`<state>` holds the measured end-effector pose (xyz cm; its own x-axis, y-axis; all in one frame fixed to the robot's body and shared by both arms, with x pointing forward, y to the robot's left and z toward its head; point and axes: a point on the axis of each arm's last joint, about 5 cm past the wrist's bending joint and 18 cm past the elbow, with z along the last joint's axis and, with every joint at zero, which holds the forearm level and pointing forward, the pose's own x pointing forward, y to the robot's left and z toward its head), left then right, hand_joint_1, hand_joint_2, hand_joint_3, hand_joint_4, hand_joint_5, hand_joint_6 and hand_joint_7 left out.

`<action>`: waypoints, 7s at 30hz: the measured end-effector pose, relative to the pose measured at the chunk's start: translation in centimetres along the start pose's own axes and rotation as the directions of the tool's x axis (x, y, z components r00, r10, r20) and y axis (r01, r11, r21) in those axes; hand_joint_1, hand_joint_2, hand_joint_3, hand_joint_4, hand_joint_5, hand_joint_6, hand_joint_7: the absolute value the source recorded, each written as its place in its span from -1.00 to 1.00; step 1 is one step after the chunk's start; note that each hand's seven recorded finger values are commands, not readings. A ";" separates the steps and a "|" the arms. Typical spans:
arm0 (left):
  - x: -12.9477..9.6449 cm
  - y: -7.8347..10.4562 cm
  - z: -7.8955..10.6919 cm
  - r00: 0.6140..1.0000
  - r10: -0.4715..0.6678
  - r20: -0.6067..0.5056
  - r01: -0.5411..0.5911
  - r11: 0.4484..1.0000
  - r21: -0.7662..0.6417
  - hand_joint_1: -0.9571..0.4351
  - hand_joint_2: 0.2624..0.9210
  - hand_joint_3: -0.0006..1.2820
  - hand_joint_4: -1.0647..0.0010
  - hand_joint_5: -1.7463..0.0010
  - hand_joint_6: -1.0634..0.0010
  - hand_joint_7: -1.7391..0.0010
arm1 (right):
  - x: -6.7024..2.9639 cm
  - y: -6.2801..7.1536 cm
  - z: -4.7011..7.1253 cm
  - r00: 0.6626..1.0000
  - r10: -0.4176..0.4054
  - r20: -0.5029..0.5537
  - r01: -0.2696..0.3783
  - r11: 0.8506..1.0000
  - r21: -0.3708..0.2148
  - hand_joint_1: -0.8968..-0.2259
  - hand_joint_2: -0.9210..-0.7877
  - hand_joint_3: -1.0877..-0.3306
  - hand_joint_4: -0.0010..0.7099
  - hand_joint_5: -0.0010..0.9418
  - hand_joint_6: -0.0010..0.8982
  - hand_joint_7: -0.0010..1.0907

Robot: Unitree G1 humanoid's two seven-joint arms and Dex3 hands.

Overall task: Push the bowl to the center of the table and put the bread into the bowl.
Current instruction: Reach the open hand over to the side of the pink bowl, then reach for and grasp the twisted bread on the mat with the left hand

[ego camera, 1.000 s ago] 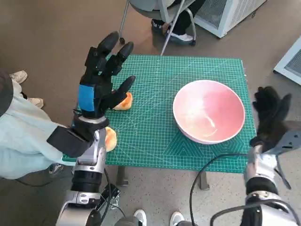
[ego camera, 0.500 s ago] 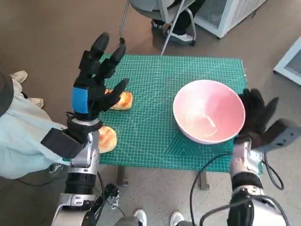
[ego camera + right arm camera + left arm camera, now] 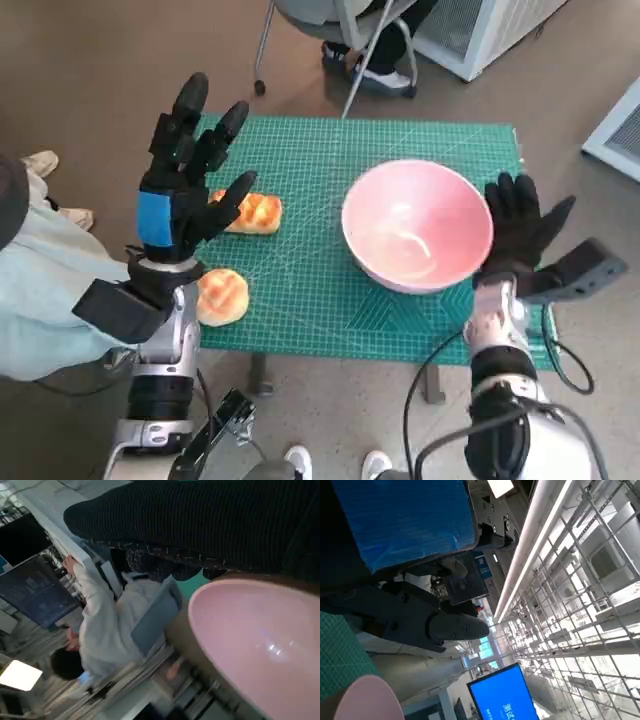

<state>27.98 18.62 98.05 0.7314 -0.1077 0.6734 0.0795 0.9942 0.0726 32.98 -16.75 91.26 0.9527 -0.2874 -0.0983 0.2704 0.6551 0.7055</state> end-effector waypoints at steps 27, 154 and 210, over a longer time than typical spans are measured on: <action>-0.9 1.3 0.3 0.999 -0.002 -0.052 0.006 0.997 0.076 -0.22 1.00 -0.61 0.10 1.00 0.45 0.87 | -0.13 3.6 -1.2 0.998 0.026 -0.050 -0.032 0.992 -0.124 0.20 -1.00 -0.34 0.15 -0.99 -0.53 0.44; 14.9 -3.5 2.9 0.848 -0.462 -0.261 0.499 0.529 0.687 0.38 1.00 -0.89 -0.29 -0.29 -0.18 -0.39 | -3.37 4.6 7.2 0.246 0.946 0.212 -0.458 0.306 -0.834 -0.40 -1.00 -0.21 -0.08 -1.00 -1.00 0.60; 10.3 0.3 -2.6 0.303 -0.051 -0.952 0.912 0.304 0.274 -0.11 0.47 -0.98 1.00 1.00 0.86 0.98 | -3.19 4.1 7.9 0.259 0.946 0.196 -0.470 0.301 -0.830 -0.42 -1.00 -0.18 -0.07 -1.00 -1.00 0.59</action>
<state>37.33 17.83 103.13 0.8621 -0.0836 -0.4998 0.5058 0.2040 0.8382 29.94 -18.70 99.98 0.4757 0.4083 0.7791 -0.2520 0.9119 -0.3239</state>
